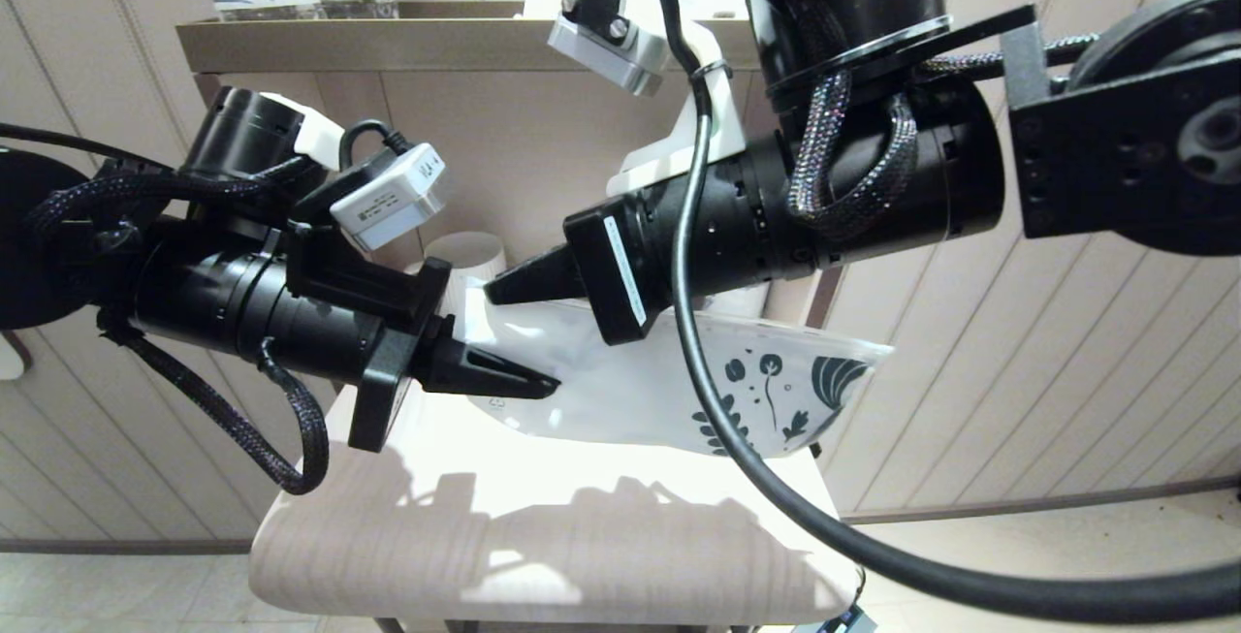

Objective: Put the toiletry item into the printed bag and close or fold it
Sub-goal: Hand it to the other hand

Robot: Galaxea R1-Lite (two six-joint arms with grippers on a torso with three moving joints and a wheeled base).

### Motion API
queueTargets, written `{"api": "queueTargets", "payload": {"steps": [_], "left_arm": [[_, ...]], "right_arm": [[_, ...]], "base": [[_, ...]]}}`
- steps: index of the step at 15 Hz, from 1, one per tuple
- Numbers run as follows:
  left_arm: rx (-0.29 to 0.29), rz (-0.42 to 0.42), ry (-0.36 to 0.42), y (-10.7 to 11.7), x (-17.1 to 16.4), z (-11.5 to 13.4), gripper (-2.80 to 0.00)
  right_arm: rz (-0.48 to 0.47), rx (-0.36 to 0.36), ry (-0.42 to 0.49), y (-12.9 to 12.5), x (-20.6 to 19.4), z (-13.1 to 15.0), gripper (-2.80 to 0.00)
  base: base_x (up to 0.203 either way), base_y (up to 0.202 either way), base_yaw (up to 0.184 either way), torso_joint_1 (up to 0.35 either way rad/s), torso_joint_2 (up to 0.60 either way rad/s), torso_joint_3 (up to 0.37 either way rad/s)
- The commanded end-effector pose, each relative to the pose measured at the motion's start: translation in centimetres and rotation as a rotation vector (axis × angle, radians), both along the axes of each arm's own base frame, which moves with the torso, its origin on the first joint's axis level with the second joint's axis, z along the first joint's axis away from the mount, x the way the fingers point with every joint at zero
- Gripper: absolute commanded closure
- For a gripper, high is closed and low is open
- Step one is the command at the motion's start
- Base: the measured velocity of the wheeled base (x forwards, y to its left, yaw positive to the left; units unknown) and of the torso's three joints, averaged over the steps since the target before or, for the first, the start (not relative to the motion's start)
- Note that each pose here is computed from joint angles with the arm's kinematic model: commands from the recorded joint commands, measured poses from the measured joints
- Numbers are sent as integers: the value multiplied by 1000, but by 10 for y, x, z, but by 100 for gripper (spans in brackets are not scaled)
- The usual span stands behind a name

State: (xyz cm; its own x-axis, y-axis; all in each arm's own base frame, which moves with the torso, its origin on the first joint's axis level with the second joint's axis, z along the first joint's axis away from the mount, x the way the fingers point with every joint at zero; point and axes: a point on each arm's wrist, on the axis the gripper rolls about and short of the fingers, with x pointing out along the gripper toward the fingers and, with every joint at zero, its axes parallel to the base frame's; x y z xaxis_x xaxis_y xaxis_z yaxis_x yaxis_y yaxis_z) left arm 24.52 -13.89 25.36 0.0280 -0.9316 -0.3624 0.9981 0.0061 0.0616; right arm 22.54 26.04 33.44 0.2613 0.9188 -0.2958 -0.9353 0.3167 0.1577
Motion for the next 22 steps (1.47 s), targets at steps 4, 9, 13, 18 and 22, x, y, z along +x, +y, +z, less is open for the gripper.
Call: {"api": "queueTargets", "payload": {"steps": [4, 9, 13, 18, 22], "left_arm": [[-1, -5, 2, -1, 1, -1, 0], [2, -4, 6, -1, 3, -2, 0], [4, -4, 10, -2, 4, -3, 0], [2, -5, 9, -2, 3, -3, 0], [3, -4, 8, -2, 4, -3, 0]], "right_arm": [[5, -10, 9, 0, -1, -3, 0], [3, -9, -1, -15, -11, 2, 0], [-17, -9, -2, -23, -10, 3, 0], [-17, -16, 3, -30, -17, 2, 0], [-20, -16, 1, -38, -25, 3, 0]], "base": [[0, 0, 0, 0, 0, 0], [0, 0, 0, 0, 0, 0], [0, 0, 0, 0, 0, 0], [0, 0, 0, 0, 0, 0], [0, 0, 0, 0, 0, 0]]}}
